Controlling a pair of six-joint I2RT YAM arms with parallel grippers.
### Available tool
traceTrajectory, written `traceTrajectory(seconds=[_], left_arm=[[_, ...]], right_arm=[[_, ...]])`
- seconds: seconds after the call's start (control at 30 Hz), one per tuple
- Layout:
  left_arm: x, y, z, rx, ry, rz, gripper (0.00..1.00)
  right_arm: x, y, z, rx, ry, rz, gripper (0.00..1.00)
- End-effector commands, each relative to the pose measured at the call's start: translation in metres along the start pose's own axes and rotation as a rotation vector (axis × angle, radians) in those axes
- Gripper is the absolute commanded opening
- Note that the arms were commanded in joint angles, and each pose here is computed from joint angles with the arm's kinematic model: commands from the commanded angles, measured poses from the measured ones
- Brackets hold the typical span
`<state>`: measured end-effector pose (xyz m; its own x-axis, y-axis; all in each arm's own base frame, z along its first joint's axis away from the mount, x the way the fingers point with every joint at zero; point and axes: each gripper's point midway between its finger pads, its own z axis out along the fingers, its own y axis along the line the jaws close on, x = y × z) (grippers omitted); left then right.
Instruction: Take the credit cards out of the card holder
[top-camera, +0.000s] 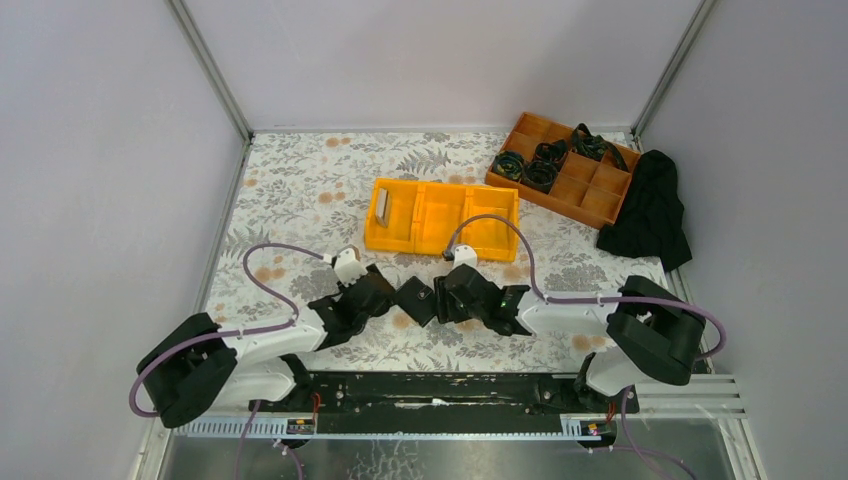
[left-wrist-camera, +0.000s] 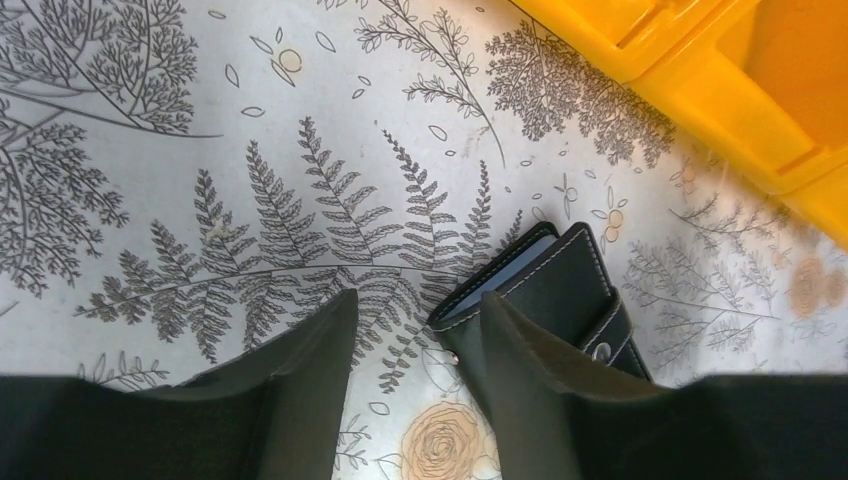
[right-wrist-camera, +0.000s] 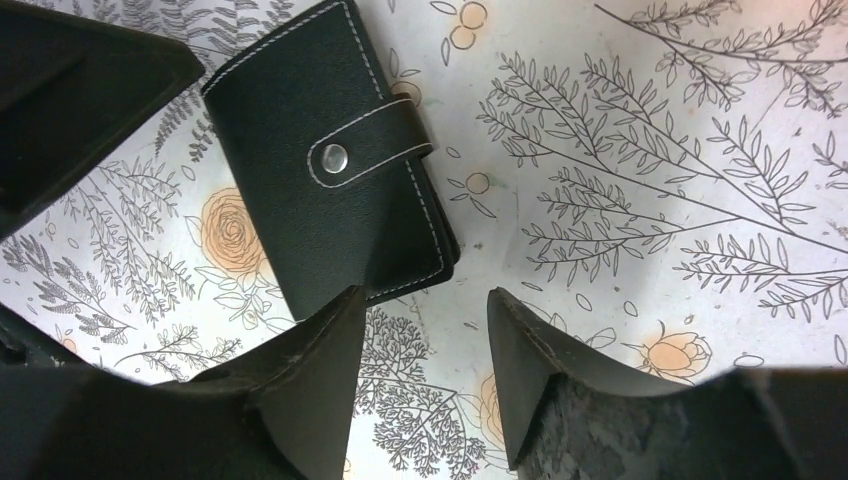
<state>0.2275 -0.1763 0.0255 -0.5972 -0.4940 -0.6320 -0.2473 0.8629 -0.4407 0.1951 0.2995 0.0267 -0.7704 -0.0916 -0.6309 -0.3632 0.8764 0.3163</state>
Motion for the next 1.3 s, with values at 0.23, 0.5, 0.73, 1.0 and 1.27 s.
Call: traceTrajectory(seconds=[0.23,0.5,0.73,1.0,1.27], left_arm=[[0.001,0.0,-0.008,0.111,-0.025,-0.023,0.0],[0.014,-0.019,-0.011,0.233,0.034,0.007,0.0],[0.021,-0.013,-0.005,0.202,0.05,0.025,0.0],[0.023,-0.01,-0.001,0.189,0.051,0.034,0.0],[0.024,-0.01,0.0,0.187,0.052,0.034,0.0]], right_arm=[[-0.068,0.026,-0.009,0.074,-0.155,-0.197,0.54],[-0.069,0.027,0.028,0.162,-0.093,-0.318,0.53],[-0.051,0.034,0.041,0.156,-0.036,-0.353,0.52],[-0.049,0.037,0.031,0.163,-0.045,-0.368,0.5],[-0.04,0.035,0.026,0.185,-0.034,-0.394,0.51]])
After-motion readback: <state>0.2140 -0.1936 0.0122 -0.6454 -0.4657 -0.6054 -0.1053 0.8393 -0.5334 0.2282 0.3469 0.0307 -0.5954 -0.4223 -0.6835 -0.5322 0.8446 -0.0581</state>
